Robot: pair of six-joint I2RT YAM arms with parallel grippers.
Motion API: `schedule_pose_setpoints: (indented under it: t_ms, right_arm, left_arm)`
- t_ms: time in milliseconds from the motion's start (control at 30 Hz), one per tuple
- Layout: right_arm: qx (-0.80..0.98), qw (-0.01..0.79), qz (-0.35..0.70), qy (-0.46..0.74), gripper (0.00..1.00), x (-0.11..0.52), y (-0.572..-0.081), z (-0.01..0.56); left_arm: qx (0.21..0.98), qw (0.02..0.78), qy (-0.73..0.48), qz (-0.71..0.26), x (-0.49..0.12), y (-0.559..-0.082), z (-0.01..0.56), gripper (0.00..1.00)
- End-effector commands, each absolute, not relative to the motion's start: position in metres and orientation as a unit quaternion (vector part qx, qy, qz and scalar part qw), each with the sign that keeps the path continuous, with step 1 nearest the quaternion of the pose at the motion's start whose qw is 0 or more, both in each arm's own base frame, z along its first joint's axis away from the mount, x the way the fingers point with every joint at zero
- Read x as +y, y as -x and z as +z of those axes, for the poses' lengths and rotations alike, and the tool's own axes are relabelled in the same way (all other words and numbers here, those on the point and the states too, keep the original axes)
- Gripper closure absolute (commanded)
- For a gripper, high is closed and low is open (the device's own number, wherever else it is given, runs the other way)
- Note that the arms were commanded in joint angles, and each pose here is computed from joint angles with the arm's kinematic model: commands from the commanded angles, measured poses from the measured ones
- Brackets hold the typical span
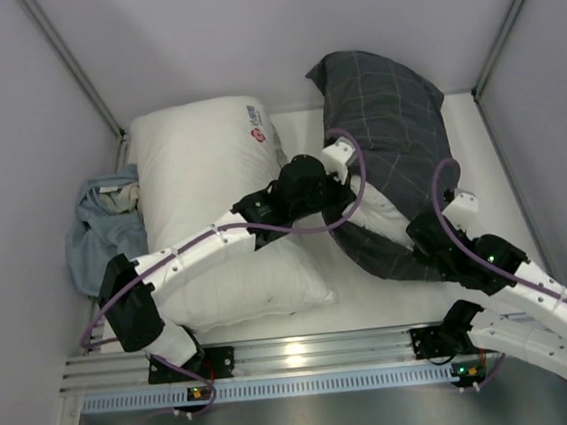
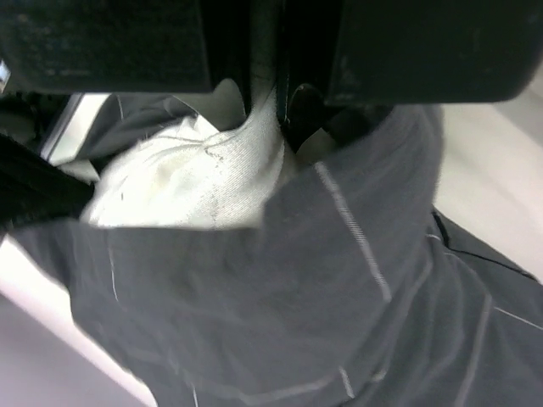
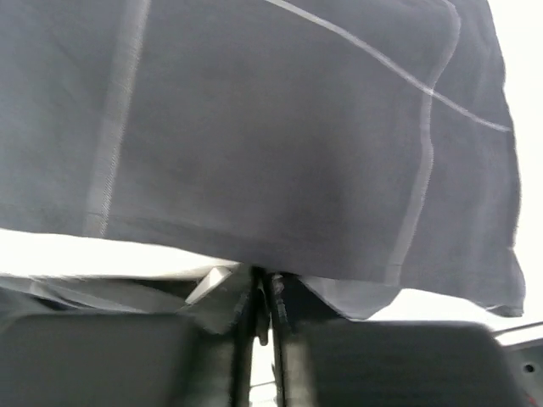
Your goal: Remove the pillowcase from the pillow
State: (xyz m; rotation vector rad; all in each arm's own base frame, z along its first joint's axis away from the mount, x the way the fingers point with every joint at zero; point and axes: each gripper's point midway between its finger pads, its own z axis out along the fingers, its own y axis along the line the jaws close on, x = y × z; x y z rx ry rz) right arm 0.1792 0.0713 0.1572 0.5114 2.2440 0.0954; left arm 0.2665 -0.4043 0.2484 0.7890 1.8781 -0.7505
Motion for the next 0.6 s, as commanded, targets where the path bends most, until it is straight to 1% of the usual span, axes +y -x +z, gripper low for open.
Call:
schedule_pose_setpoints:
  t_ms: [0,167,200,267,367,433,567]
  right_arm:
    - [0.89,0.405,0.054,-0.203,1.0,0.074,-0.177,0.153]
    - [0.894,0.394,0.042,-0.208,1.0,0.071,-0.173,0.137]
    - [0.892,0.396,0.036,-0.213,1.0,0.067,-0.173,0.134]
    - [0.89,0.397,0.038,-0.221,1.0,0.068,-0.174,0.132]
    - [0.888,0.396,0.034,-0.229,1.0,0.067,-0.175,0.13]
    - [0.886,0.399,0.027,-0.233,1.0,0.067,-0.178,0.13]
    - [0.88,0.408,0.016,-0.242,1.0,0.063,-0.182,0.133]
  left_arm:
    - [0.712,0.569,-0.242,-0.334,-0.397,-0.317,0.347,1.0]
    - [0.695,0.595,-0.217,-0.341,-0.387,-0.343,0.385,1.0]
    - [0.684,0.595,-0.224,-0.358,-0.387,-0.341,0.399,1.0]
    - [0.685,0.595,-0.216,-0.362,-0.379,-0.344,0.408,1.0]
    - [0.672,0.608,-0.195,-0.375,-0.351,-0.343,0.434,1.0]
    - [0.668,0.602,-0.197,-0.389,-0.347,-0.337,0.439,1.0]
    - [0.669,0.606,-0.192,-0.385,-0.329,-0.332,0.449,1.0]
